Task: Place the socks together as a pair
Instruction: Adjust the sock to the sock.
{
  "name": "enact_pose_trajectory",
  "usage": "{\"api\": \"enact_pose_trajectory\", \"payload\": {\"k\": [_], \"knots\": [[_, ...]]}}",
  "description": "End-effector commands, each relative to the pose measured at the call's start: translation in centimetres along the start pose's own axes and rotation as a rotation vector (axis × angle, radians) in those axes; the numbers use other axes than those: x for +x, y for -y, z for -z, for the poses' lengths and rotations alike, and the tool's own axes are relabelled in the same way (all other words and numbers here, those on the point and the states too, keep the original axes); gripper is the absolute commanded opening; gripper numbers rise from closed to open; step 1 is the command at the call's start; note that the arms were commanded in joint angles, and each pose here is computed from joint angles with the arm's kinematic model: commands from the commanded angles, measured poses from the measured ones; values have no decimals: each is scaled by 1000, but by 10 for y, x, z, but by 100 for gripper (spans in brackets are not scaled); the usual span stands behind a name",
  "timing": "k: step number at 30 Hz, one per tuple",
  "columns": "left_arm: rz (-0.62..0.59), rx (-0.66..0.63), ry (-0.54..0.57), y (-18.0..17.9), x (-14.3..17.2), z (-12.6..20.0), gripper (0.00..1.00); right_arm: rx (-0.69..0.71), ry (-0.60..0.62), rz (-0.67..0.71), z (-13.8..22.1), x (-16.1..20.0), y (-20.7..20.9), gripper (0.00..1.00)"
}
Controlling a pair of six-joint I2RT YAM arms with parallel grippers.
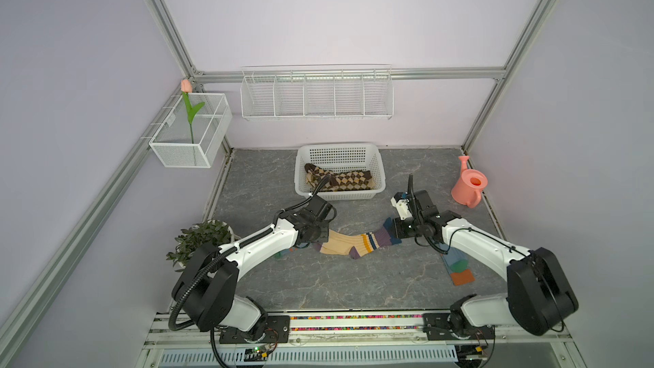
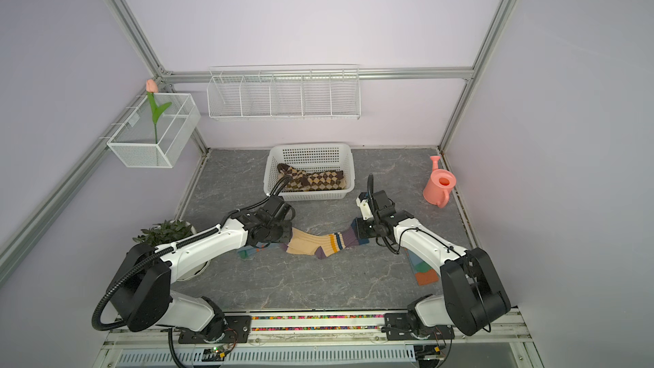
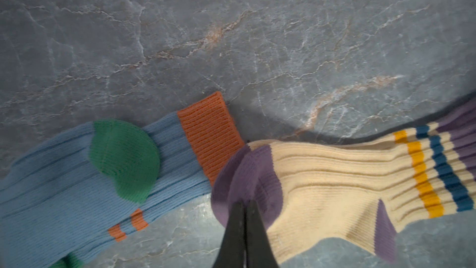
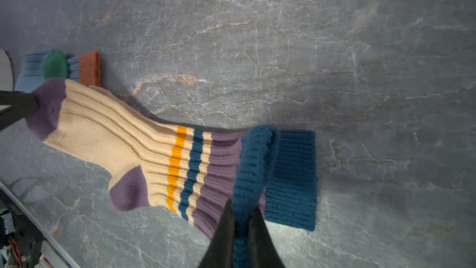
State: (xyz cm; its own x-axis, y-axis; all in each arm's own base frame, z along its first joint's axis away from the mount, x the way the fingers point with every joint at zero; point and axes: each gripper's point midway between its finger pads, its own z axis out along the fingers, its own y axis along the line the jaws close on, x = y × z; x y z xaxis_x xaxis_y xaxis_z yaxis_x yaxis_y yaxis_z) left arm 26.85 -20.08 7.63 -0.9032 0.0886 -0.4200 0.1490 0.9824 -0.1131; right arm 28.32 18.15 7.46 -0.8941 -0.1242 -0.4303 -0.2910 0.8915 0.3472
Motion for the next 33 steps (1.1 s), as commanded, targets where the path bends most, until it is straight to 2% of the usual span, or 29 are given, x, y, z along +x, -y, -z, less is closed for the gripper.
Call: {"api": "enact_pose_trajectory", "payload": {"k": [1, 8, 11, 15, 17, 26, 33], "knots": [[-8, -43, 14, -9, -1, 0, 0, 11, 4, 8, -6, 1, 3, 13], [-15, -59, -7, -13, 5, -1, 0, 51, -26, 3, -19, 4, 13, 14], [-21, -71, -22, -16, 9, -4, 0, 75, -58, -2, -25, 10, 18, 18], [-24, -73, -40, -17, 14, -9, 13, 117, -67, -1, -29, 11, 26, 34], [-21, -76, -41, -18, 15, -9, 16, 134, -67, 2, -29, 10, 29, 39], [-31, -143, -31, -32, 14, 2, 32, 189, -69, 14, -26, 7, 36, 52], [-28, -143, -64, -30, 22, -13, 36, 205, -68, 24, -20, 6, 35, 57]]}}
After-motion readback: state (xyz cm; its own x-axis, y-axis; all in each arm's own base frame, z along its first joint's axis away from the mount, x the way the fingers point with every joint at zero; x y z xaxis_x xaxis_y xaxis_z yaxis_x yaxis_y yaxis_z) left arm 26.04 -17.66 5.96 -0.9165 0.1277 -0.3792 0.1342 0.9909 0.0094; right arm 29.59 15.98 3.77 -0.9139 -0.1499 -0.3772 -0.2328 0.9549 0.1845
